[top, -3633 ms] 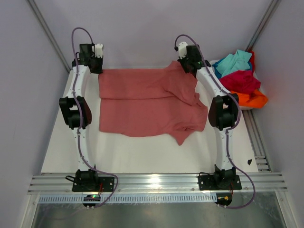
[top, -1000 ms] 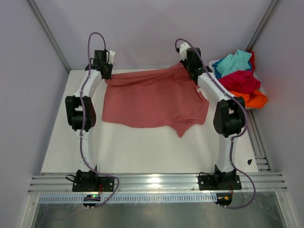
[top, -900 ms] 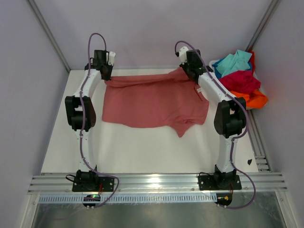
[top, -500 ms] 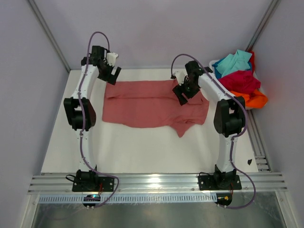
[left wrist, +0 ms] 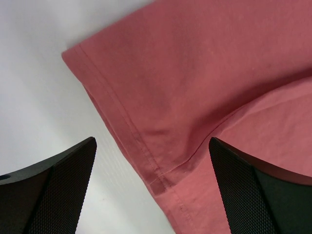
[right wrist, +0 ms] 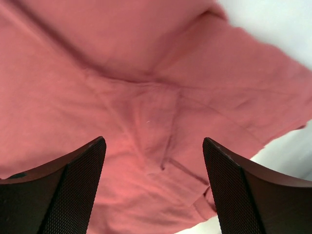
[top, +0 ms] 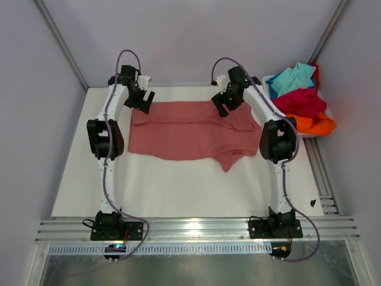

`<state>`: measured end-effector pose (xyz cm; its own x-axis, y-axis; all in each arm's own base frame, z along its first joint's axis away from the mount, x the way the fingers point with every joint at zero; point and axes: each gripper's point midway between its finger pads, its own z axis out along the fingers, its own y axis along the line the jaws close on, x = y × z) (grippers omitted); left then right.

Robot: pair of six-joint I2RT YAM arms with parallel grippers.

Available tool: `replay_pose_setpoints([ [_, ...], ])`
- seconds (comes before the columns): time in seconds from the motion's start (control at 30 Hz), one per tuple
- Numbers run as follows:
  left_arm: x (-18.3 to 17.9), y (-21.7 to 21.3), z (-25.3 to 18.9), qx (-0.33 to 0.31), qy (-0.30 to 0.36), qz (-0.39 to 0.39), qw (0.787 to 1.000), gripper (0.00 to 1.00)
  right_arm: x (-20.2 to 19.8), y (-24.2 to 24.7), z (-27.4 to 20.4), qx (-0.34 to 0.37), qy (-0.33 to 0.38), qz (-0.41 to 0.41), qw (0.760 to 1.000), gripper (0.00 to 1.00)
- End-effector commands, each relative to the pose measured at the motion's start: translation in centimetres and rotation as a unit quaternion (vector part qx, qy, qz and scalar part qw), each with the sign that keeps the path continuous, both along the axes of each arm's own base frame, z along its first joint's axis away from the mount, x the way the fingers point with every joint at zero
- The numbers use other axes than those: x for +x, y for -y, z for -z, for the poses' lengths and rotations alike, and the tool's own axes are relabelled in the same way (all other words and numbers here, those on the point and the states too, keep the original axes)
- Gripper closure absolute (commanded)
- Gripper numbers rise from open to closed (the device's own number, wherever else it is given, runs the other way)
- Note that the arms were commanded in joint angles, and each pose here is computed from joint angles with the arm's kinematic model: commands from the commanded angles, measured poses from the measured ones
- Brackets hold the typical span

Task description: Fold and stack the t-shirts

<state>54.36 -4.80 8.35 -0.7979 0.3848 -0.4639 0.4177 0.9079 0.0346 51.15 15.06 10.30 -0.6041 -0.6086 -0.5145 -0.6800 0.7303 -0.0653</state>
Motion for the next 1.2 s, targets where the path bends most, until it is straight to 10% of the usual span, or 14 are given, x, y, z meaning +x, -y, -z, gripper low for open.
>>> replay_pose_setpoints([
  [0.0,3.0,0.5,-3.4,-0.031,0.075,-0.024,0.996,0.01,4.3,1.1,-1.8,-0.019,0.089,0.058,0.994,0.16],
  [0.4,4.9,1.0,-2.3,-0.063,0.094,-0.071,0.991,0.01,7.0,4.4,2.7,-0.106,0.118,0.167,0.973,0.16],
  [1.17,3.7,1.0,2.7,-0.051,0.039,-0.062,0.996,0.01,-1.6,2.1,1.9,-0.059,0.016,0.041,0.997,0.16],
])
